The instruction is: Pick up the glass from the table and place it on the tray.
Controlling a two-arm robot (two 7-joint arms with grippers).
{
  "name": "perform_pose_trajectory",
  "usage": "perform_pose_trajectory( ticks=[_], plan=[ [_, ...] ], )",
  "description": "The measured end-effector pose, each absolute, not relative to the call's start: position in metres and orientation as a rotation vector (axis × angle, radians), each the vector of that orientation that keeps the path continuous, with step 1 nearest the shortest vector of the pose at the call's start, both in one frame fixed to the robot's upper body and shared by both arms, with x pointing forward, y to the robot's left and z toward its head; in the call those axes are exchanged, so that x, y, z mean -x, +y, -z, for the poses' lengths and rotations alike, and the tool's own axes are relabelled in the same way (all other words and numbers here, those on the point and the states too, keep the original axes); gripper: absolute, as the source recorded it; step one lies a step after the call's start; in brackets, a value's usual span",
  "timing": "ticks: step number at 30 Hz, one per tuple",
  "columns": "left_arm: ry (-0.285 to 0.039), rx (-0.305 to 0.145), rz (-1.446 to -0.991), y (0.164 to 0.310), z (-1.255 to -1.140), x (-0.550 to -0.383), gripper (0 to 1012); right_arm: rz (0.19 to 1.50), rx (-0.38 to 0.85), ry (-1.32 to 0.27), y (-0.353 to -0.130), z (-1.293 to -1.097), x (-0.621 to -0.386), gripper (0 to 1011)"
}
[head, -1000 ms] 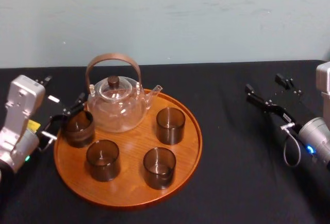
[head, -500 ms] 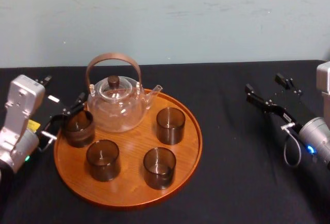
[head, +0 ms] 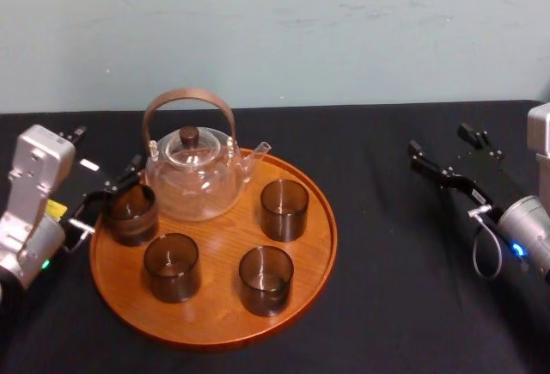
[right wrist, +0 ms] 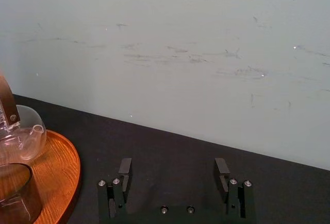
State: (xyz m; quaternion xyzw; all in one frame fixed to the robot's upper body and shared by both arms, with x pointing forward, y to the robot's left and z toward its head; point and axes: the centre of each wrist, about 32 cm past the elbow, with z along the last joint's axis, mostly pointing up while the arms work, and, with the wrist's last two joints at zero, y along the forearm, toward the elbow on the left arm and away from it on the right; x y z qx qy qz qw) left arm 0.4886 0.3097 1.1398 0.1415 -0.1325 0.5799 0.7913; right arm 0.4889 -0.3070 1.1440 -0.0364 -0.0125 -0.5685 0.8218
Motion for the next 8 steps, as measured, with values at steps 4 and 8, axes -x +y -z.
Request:
perform_pose_trajectory(
  ticks=[4, 8],
  plan=[
    [-0.285, -0.304, -1.248, 0.3097, -1.1398, -0.4886, 1001, 1.210, 0.077, -0.027, -0.3071, -1.1441, -0.4889, 1003],
    [-0.285, -0.304, -1.248, 0.3097, -1.1398, -0.4886, 1002, 1.210, 0.077, -0.027, -0.3071, -1.1441, -0.4889, 1002]
  ],
)
